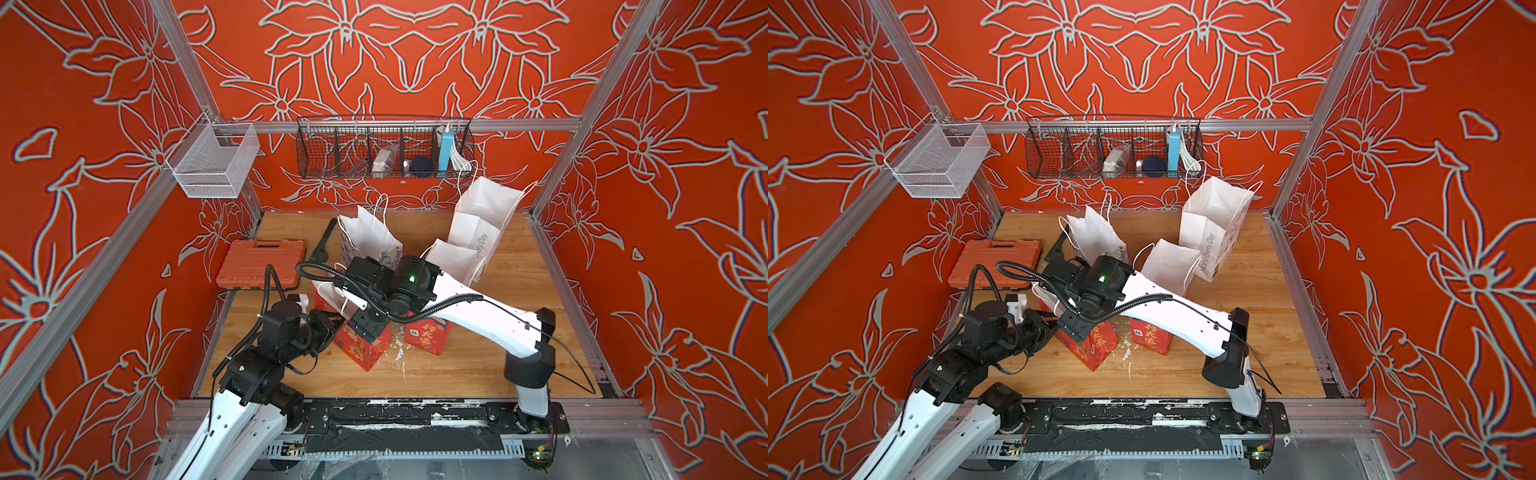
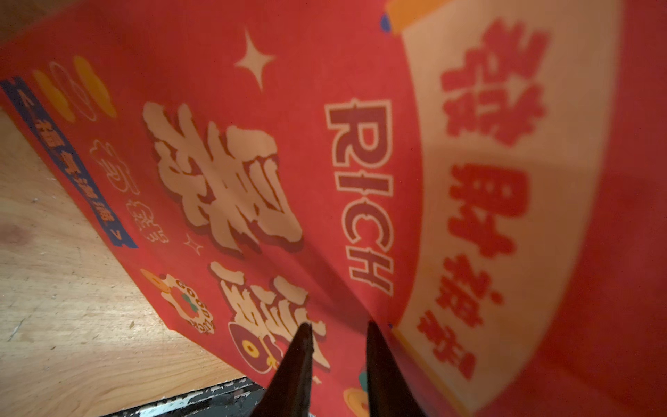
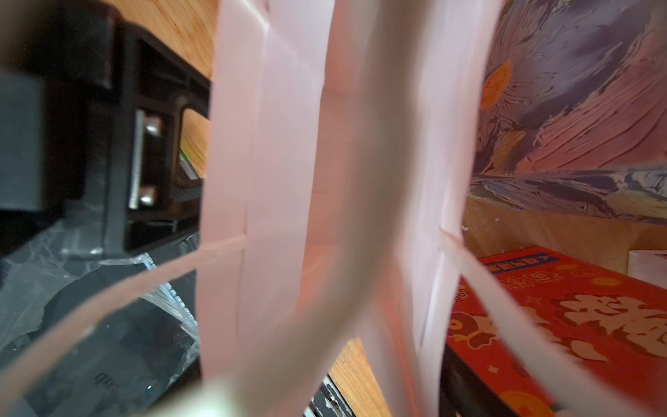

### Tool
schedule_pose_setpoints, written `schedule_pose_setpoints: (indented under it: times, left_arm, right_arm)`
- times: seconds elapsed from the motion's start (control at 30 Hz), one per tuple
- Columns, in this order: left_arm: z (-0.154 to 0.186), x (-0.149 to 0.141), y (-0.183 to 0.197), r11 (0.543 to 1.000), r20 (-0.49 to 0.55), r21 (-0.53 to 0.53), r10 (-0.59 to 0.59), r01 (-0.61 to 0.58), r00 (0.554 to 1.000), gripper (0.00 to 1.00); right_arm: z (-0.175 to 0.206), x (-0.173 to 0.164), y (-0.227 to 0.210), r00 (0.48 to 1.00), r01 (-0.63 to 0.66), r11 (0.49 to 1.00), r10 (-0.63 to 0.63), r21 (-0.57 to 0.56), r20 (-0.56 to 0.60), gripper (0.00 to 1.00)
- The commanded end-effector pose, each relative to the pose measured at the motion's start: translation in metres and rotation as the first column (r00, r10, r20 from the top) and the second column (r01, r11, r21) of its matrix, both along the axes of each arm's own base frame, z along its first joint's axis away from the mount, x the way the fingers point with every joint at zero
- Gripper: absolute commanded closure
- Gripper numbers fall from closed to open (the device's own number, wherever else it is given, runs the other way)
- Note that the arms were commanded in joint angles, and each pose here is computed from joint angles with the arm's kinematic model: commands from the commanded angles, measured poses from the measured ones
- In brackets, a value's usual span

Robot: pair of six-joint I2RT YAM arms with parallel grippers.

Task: Put away the paper bag
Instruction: Pick up the paper bag from the center of the board.

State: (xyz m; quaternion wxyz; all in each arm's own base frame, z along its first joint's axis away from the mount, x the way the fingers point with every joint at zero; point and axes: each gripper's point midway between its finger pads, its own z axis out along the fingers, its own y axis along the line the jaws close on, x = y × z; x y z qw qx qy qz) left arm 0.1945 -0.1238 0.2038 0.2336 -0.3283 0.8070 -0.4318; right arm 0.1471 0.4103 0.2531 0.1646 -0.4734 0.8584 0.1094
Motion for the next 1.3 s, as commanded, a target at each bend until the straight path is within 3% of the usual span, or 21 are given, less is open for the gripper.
schedule_pose_setpoints:
  times: [0.0,0.2,0.43,0.6,0.77,0.9,1.1,1.27]
  left_arm:
    - [0.001,0.004,0.002,1.000,0.012,-0.002,0.029,-0.029,1.000,0.73]
    - [0.002,0.004,0.003,0.999,0.018,0.009,0.031,-0.032,0.999,0.66]
    - [0.002,0.005,0.004,0.999,0.020,0.013,0.038,-0.038,0.999,0.66]
    - [0.004,0.005,0.008,0.998,0.027,0.028,0.051,-0.052,0.998,0.66]
    - [0.026,0.003,0.035,0.978,0.099,0.165,0.114,-0.129,0.989,0.63]
    - [0.049,-0.002,0.061,0.930,0.178,0.318,0.130,-0.182,0.975,0.53]
    - [0.093,-0.015,0.093,0.802,0.348,0.553,0.023,-0.225,0.937,0.42]
    - [0.151,-0.035,0.087,0.683,0.501,0.705,-0.287,-0.192,0.817,0.31]
  right_arm:
    - [0.006,0.001,-0.010,0.999,0.027,1.000,-0.027,-0.014,0.033,0.30]
    - [0.023,0.001,-0.006,0.998,0.021,0.998,-0.023,0.051,0.051,0.23]
    - [0.011,0.005,-0.009,0.997,0.052,0.998,-0.055,0.035,0.060,0.31]
    - [0.007,0.005,-0.008,0.997,0.063,0.998,-0.064,0.026,0.049,0.51]
    - [0.013,0.006,-0.009,0.996,0.060,0.997,-0.063,0.042,0.063,0.77]
    - [0.019,0.006,-0.008,0.996,0.052,0.997,-0.057,0.063,0.068,1.00]
    - [0.050,0.007,-0.009,0.991,-0.033,0.992,0.017,0.124,0.133,1.00]
    - [0.088,0.010,-0.028,0.969,-0.180,0.968,0.143,0.175,0.202,1.00]
